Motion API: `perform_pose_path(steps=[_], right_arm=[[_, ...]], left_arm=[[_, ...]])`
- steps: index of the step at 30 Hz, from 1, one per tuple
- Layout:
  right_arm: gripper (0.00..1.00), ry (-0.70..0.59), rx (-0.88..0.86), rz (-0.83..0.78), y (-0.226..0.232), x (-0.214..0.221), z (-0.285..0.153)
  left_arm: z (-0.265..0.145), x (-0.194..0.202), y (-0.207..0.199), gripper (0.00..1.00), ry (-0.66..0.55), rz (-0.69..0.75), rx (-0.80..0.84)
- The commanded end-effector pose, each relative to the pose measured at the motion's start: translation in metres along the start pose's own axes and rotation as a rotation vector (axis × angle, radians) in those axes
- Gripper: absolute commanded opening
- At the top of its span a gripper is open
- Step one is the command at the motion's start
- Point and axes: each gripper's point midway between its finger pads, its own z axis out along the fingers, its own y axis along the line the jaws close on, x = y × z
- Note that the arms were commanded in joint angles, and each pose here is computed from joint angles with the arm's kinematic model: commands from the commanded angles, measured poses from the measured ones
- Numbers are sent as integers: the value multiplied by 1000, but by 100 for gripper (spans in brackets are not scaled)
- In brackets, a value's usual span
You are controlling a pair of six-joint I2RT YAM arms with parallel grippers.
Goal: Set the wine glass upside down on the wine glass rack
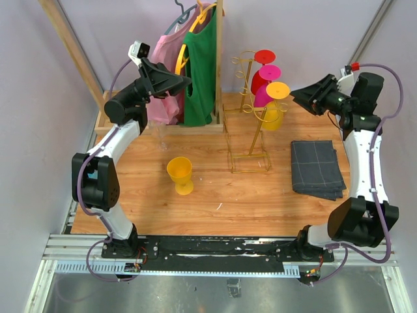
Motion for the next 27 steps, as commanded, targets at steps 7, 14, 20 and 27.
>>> perform_pose_path(steps=[7, 14, 20, 27], right_arm=[[41, -151, 95, -151, 25, -30, -40], [42, -154, 75, -151, 35, -36, -40], [42, -151, 73, -150, 34, -39, -38], [42, -144, 69, -138, 30, -34, -37]], left_arm=[[-21, 35, 16, 50, 104, 174, -234], [-68, 42, 75, 50, 105, 296, -696], [-113, 73, 103, 50, 163, 292, -972], [-157, 119, 123, 50, 334, 299, -1259]])
